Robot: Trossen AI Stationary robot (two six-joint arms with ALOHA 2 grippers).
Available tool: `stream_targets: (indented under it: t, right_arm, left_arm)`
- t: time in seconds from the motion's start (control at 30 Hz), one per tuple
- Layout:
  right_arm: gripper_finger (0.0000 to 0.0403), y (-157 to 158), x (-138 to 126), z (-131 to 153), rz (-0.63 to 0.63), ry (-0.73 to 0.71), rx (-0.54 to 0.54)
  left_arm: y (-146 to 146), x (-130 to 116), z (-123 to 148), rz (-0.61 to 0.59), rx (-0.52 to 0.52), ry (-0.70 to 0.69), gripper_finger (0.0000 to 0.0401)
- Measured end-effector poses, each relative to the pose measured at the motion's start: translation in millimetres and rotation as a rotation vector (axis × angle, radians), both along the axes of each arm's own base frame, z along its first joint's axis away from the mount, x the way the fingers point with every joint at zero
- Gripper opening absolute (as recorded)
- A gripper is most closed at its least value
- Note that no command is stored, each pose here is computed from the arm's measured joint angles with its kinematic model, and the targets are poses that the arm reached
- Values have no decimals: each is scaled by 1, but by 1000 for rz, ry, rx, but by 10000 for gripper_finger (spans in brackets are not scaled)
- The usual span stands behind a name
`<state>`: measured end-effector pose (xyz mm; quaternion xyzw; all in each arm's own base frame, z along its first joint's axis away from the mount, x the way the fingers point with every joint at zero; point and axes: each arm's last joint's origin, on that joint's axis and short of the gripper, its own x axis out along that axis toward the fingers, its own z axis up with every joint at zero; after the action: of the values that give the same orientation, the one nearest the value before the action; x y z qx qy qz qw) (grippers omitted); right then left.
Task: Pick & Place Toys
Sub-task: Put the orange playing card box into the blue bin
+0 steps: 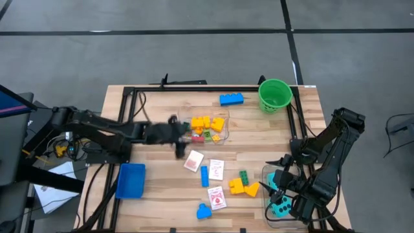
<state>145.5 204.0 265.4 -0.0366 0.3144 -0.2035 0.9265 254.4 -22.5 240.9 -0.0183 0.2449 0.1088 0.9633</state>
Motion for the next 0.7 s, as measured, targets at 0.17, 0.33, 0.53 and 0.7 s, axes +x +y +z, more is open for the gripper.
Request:
stream_targets:
  t: [0.17, 0.33, 0.53, 0.7]
  right_arm:
    - [384, 1, -1, 0, 7, 0, 2]
    - [384, 1, -1, 0, 7, -2, 6]
    - [384, 1, -1, 0, 6, -2, 5]
    - [384, 1, -1, 0, 6, -1, 4]
  left_arm:
    - [-45, -16, -9, -265, 2, 32, 241]
    - [-70, -20, -21, -294, -5, 43, 295]
    - [-80, -8, -55, -314, -37, 92, 352]
    - [-86, 5, -86, -400, -92, 167, 355]
